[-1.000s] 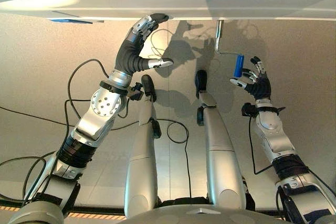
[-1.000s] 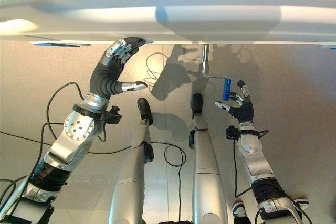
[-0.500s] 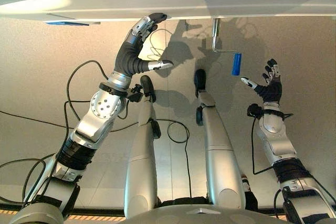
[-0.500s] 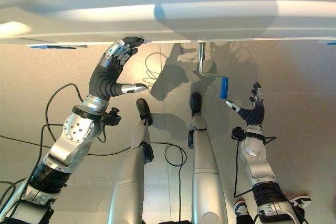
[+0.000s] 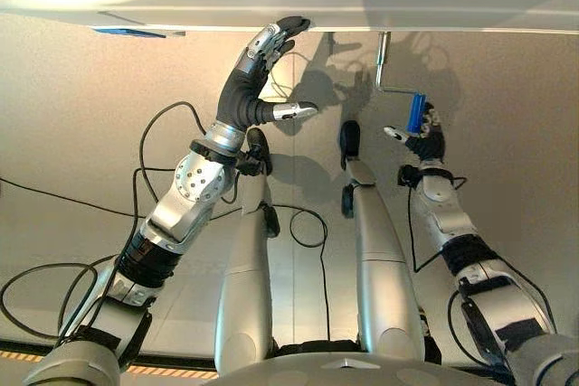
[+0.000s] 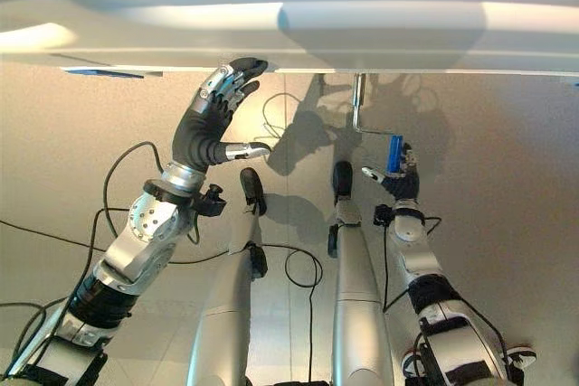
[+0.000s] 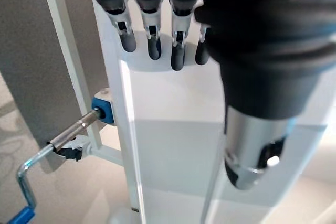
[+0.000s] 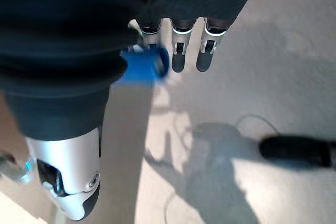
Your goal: Raise the hospital bed
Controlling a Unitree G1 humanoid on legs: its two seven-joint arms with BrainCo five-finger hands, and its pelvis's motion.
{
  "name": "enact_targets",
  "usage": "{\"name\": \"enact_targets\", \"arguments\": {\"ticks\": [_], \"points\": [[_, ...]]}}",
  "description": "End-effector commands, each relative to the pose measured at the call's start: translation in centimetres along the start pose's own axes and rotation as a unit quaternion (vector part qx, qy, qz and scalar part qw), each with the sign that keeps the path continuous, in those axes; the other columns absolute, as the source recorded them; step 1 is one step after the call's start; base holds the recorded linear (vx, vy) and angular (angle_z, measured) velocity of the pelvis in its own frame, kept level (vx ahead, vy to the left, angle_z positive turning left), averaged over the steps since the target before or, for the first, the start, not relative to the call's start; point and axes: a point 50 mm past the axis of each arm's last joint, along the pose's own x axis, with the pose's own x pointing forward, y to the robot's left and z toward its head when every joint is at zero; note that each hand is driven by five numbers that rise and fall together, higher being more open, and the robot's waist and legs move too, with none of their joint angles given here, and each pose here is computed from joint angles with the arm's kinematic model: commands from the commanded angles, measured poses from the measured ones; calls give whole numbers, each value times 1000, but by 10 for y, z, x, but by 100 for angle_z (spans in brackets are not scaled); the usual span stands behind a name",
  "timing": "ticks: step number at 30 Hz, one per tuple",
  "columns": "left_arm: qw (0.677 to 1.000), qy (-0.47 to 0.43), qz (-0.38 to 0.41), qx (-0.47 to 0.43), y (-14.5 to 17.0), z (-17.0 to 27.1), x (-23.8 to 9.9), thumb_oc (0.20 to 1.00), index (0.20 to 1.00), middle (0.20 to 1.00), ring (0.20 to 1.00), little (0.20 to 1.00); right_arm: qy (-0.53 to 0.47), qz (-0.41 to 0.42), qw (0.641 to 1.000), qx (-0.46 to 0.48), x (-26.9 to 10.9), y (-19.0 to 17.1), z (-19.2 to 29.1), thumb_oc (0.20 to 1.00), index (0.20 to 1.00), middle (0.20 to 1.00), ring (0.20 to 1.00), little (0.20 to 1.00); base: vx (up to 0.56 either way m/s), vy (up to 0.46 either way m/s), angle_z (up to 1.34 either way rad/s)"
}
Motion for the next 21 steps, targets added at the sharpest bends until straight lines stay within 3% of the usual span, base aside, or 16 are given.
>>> {"name": "enact_targets", "arguments": {"ticks": [1,21], "points": [[995,-98,-24,-27,-10,36,9,1000,1000,1000,1000,1000,-2,24,1000,-21,4,-1,4,1000,1000,1000,1000,1000,0,0,0],[995,-89,-16,-37,-10,33,10,1000,1000,1000,1000,1000,-23,54,998,28,32,8,45,1000,1000,1000,1000,1000,0,0,0]]}}
